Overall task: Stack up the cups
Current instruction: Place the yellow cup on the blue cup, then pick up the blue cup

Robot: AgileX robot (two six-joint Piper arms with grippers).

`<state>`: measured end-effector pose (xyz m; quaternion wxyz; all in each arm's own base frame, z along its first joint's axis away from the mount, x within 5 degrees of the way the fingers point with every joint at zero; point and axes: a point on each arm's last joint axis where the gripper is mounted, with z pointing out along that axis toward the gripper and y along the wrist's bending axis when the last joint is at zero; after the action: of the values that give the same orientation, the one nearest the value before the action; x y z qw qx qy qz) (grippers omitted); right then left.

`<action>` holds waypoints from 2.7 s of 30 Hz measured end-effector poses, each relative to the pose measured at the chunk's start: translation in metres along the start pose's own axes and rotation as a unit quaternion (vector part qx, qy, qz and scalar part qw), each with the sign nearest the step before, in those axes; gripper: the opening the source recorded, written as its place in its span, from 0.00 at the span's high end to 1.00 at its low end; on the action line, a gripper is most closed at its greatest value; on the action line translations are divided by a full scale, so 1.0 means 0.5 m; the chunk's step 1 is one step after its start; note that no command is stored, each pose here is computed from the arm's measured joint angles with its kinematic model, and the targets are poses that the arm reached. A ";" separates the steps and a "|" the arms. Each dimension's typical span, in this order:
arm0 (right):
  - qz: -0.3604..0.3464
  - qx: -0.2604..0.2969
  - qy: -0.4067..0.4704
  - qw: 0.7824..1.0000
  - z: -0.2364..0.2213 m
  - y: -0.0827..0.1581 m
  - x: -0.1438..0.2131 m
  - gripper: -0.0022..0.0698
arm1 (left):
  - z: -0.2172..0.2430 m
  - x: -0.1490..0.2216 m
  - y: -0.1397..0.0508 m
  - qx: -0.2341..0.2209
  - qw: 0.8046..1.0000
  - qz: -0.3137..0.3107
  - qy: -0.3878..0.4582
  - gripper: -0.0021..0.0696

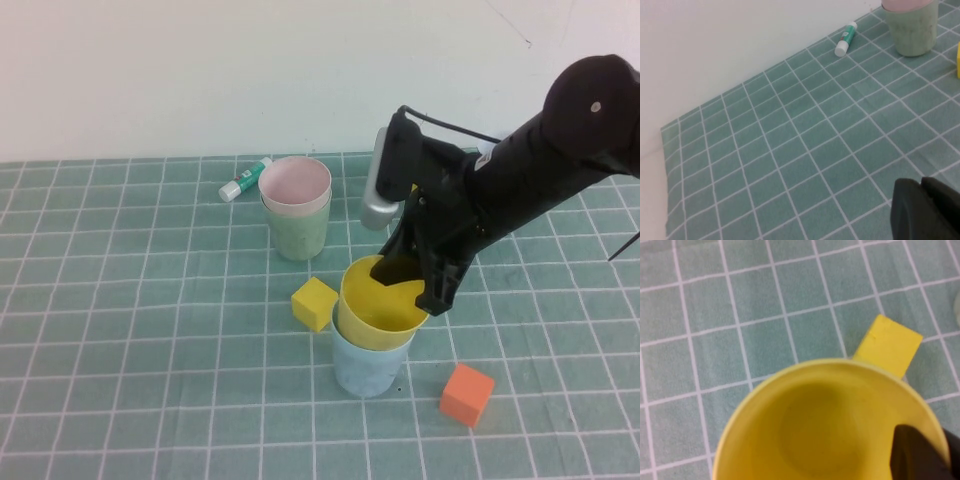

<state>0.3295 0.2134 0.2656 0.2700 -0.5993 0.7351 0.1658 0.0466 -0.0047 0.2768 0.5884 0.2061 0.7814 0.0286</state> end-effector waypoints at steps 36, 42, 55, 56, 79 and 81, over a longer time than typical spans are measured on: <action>0.088 0.105 -0.168 0.976 0.057 -0.154 -0.123 0.35 | 0.000 0.027 -0.009 -0.016 0.997 -0.008 -0.070 0.97; 0.063 0.050 -0.051 0.995 0.046 -0.131 -0.100 0.35 | 0.001 0.028 -0.009 -0.017 0.997 -0.005 -0.070 0.97; 0.099 -0.027 0.089 0.991 -0.003 -0.099 -0.083 0.35 | 0.000 0.033 -0.010 -0.022 0.996 0.000 -0.089 0.97; 0.105 -0.030 0.085 0.990 -0.003 -0.098 -0.084 0.35 | 0.000 0.033 -0.010 -0.022 0.996 0.000 -0.089 0.97; 0.108 -0.089 0.153 0.978 0.084 -0.032 -0.052 0.54 | -0.010 0.033 -0.009 -0.027 0.994 -0.002 -0.109 0.97; 0.111 -0.102 0.147 0.978 0.096 -0.030 -0.051 0.62 | -0.010 0.032 -0.009 -0.027 0.994 -0.002 -0.110 0.97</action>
<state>0.3572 0.2573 0.2439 0.0762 -0.5563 0.8078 0.1792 0.0369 -0.0022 0.2624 0.6762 0.1902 0.7113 0.0254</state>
